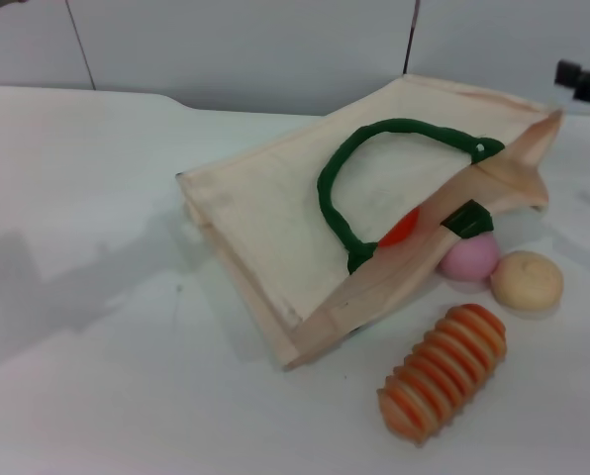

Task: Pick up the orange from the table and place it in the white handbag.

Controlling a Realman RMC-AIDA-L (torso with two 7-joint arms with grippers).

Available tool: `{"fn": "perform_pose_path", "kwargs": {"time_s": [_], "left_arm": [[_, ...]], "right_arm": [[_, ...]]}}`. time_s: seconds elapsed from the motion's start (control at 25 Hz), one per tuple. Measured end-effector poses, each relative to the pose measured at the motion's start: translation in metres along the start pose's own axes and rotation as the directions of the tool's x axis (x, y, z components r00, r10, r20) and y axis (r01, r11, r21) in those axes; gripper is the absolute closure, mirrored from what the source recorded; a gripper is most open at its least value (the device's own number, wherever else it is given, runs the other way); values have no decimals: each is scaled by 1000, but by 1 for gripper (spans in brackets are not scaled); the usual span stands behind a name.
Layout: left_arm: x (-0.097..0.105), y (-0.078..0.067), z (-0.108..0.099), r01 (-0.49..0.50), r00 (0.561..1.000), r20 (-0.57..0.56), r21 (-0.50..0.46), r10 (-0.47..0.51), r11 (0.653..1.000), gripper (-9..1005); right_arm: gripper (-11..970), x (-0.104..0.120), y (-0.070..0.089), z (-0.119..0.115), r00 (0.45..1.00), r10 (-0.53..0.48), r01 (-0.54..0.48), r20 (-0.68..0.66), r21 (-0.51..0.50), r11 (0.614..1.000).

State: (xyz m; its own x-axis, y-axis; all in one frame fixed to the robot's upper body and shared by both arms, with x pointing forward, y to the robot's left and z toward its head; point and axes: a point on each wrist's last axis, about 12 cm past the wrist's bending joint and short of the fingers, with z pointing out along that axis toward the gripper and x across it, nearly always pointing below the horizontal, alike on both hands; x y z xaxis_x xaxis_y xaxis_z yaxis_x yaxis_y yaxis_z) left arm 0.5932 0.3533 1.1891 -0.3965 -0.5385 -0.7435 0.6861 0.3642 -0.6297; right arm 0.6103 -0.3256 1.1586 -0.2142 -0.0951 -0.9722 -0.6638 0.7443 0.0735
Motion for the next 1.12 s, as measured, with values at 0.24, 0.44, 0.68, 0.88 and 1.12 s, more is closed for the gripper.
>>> {"fn": "perform_pose_path", "kwargs": {"time_s": [0.24, 0.44, 0.68, 0.88, 1.12], "left_arm": [[8, 3, -3, -82, 996, 34, -30, 83, 996, 485], [20, 7, -9, -189, 975, 104, -86, 197, 978, 485], [39, 15, -13, -299, 933, 145, -198, 330, 933, 485], [54, 20, -12, -386, 890, 140, -278, 435, 879, 485], [73, 28, -14, -458, 834, 139, -365, 534, 811, 485]], "right_arm": [[75, 15, -4, -14, 986, 5, -16, 168, 62, 998], [76, 32, -3, -18, 961, -10, -27, 276, 129, 991], [76, 57, -1, -22, 930, -66, -34, 362, 263, 964], [76, 72, 2, -24, 911, -114, -47, 396, 374, 926], [76, 84, 3, -28, 905, -142, -70, 402, 470, 880]]}}
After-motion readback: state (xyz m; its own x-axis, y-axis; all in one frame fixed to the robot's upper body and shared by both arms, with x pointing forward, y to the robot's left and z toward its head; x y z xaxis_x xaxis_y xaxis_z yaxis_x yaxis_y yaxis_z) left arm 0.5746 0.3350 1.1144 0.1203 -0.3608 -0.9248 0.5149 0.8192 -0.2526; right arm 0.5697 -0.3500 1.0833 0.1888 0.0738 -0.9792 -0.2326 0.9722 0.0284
